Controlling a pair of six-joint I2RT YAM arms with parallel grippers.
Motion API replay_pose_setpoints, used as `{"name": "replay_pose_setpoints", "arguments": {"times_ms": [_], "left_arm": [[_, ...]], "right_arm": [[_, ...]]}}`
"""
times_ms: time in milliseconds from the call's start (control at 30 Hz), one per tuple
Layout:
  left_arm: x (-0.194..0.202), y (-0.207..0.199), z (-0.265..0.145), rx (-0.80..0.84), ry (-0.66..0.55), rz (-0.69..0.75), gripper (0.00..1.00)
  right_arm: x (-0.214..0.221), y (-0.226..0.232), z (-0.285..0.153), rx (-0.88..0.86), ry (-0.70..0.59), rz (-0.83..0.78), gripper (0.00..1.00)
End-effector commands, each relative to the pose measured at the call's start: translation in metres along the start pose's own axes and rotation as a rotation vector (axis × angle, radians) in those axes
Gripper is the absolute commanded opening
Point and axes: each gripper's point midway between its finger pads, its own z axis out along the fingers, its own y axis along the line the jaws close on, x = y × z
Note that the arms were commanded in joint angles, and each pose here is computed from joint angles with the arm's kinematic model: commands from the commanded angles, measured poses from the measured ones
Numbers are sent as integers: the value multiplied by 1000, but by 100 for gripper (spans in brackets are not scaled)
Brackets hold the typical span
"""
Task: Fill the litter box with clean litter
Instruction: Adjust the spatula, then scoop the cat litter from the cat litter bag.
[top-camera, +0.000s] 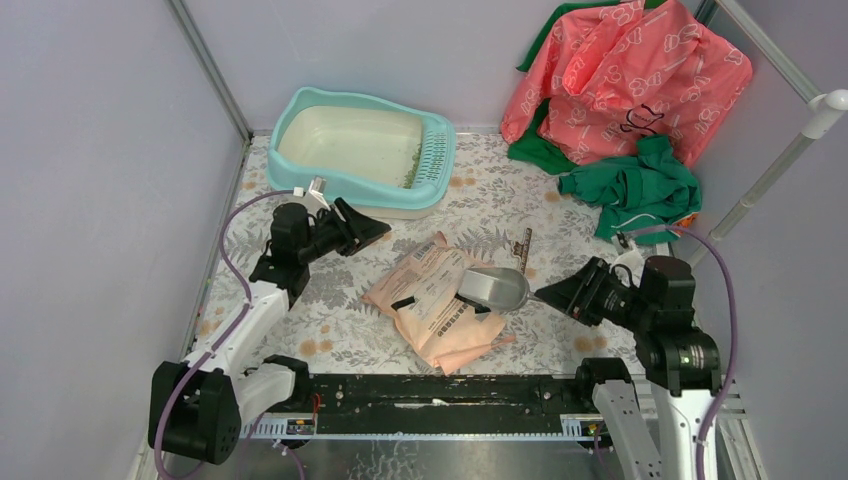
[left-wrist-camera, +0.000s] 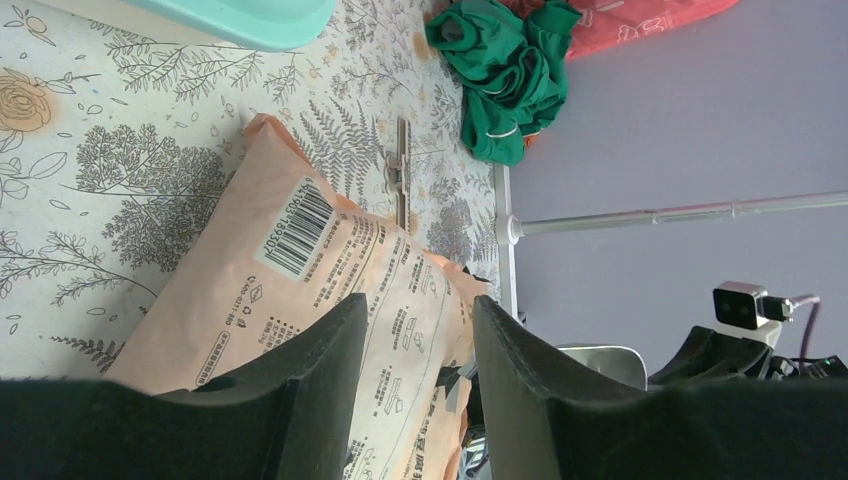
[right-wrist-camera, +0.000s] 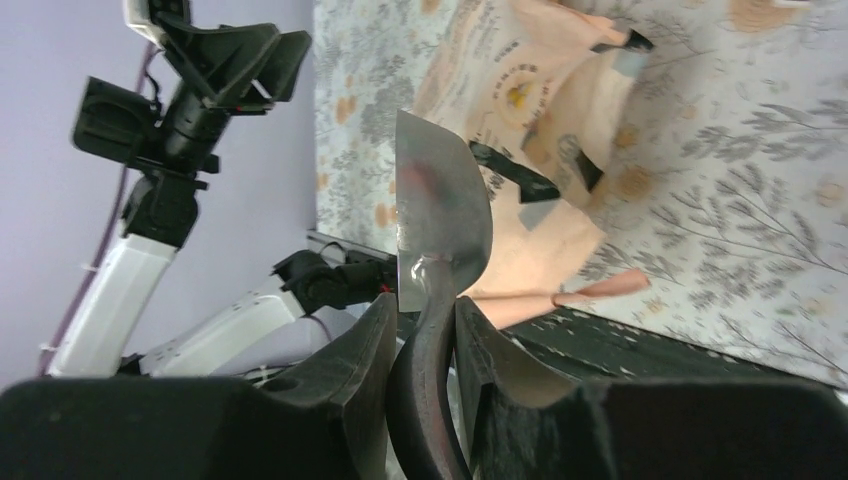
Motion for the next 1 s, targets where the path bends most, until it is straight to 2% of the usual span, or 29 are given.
{"name": "replay_pose_setpoints", "arguments": {"times_ms": [0,233,633,967], "left_arm": [[-3,-7,-2,37,11,37,51],[-1,-3,-1,54,28,29,50],[1,8,-3,65,41,15,50],[-1,15,-5,60,38,8,49]], "right_arm": [[9,-20,-26,181,-30,-43,0],[-1,-41,-52,376,-133,-79,0],[-4,-52,-14,308,-121,-31,0],[-39,-45,-1,322,-193,-94,0]]}}
